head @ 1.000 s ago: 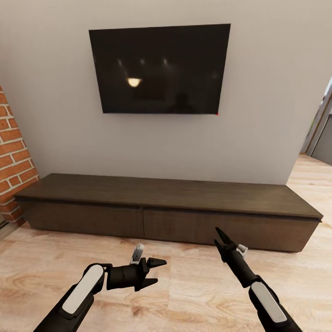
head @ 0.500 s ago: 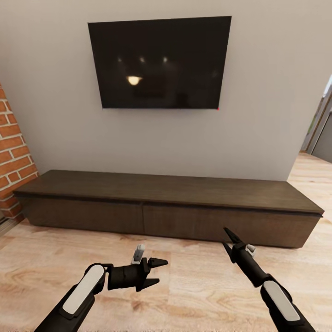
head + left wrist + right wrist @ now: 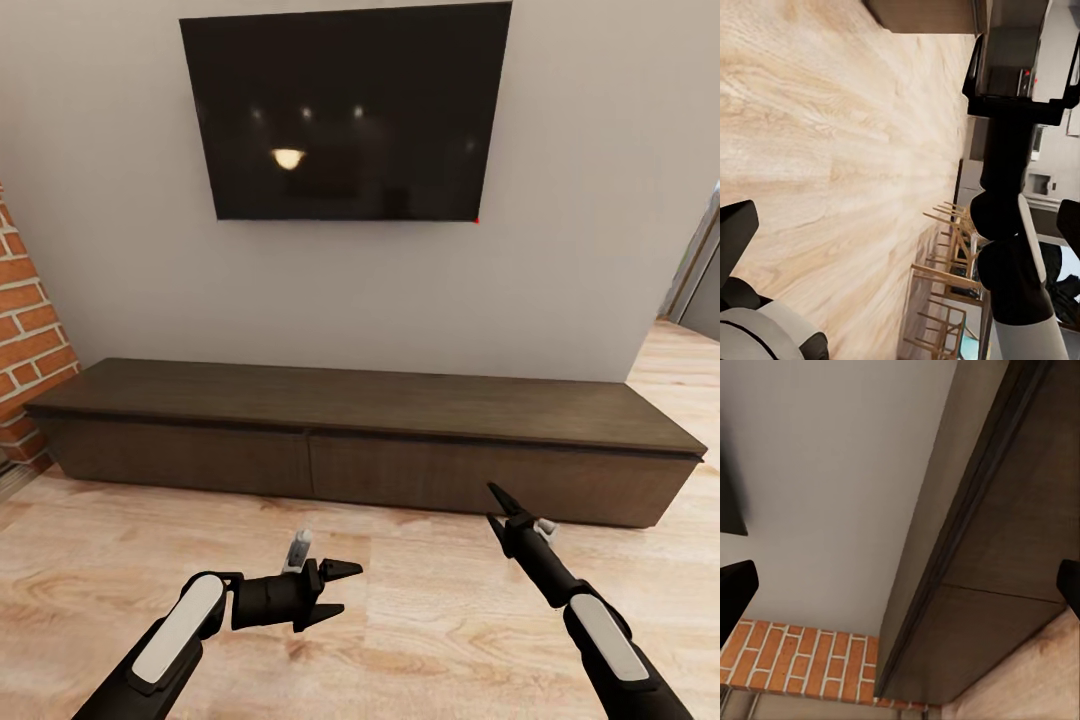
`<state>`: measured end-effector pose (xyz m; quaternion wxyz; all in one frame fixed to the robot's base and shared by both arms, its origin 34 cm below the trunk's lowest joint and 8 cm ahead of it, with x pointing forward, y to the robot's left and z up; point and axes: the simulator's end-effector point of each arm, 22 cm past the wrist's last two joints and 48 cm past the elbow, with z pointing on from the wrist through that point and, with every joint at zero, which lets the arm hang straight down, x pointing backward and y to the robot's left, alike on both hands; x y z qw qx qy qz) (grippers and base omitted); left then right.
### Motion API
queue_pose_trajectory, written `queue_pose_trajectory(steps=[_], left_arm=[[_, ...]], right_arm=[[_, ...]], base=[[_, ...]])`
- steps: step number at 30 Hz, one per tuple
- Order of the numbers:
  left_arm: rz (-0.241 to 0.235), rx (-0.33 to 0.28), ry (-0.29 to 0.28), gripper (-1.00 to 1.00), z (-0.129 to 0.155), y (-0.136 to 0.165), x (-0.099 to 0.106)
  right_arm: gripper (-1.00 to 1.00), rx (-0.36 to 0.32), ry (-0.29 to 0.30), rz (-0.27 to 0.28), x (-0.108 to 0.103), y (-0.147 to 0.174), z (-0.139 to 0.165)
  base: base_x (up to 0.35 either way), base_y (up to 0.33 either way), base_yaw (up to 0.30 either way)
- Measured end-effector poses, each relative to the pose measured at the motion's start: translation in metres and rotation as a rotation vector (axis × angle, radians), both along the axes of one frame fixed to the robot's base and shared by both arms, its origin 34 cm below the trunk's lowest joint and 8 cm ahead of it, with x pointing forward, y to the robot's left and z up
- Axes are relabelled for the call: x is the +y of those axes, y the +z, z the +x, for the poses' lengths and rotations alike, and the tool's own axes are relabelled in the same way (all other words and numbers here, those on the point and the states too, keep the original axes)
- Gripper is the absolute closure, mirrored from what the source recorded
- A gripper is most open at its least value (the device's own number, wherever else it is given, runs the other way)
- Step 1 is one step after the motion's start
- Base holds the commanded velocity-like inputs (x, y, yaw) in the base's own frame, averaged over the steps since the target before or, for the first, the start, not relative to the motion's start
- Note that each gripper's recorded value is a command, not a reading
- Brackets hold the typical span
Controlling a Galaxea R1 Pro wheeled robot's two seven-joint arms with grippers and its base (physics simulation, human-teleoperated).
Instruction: Place each of the two pumpkins and all three candles from the living room inside a cabinet in the living room (use any cabinet), then make sure every cabinet is closed, and position the cauldron so it is next to a table in the living room.
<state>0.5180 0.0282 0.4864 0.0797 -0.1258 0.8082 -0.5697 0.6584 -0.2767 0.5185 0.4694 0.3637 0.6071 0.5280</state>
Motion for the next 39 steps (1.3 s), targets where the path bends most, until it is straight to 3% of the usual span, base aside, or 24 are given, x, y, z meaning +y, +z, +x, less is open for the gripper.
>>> queue_pose_trajectory(steps=[19,32,33,36,39], left_arm=[[0.003,-0.003,0.001,-1.0,0.001,0.0,0.002],[0.003,-0.004,0.002,-1.0,0.001,0.001,0.002],[0.003,-0.004,0.002,-1.0,0.001,0.001,0.002],[0.003,-0.004,0.003,-1.0,0.001,0.001,0.002],[0.003,-0.004,0.003,-1.0,0.001,0.0,0.003]], right_arm=[[-1.0,-0.07,-0.077,-0.032,-0.016,0.019,0.01],[-1.0,-0.06,-0.14,-0.073,-0.029,0.012,0.012],[-1.0,-0.086,-0.228,-0.115,-0.049,0.016,0.014],[-1.0,-0.065,-0.236,-0.118,-0.051,0.009,0.013],[-1.0,0.013,-0.25,-0.12,-0.056,-0.017,0.009]], base=[[0.091,0.02,0.0],[0.047,0.018,0.0],[0.16,0.045,0.0],[0.086,0.022,0.0],[0.031,0.008,0.0]])
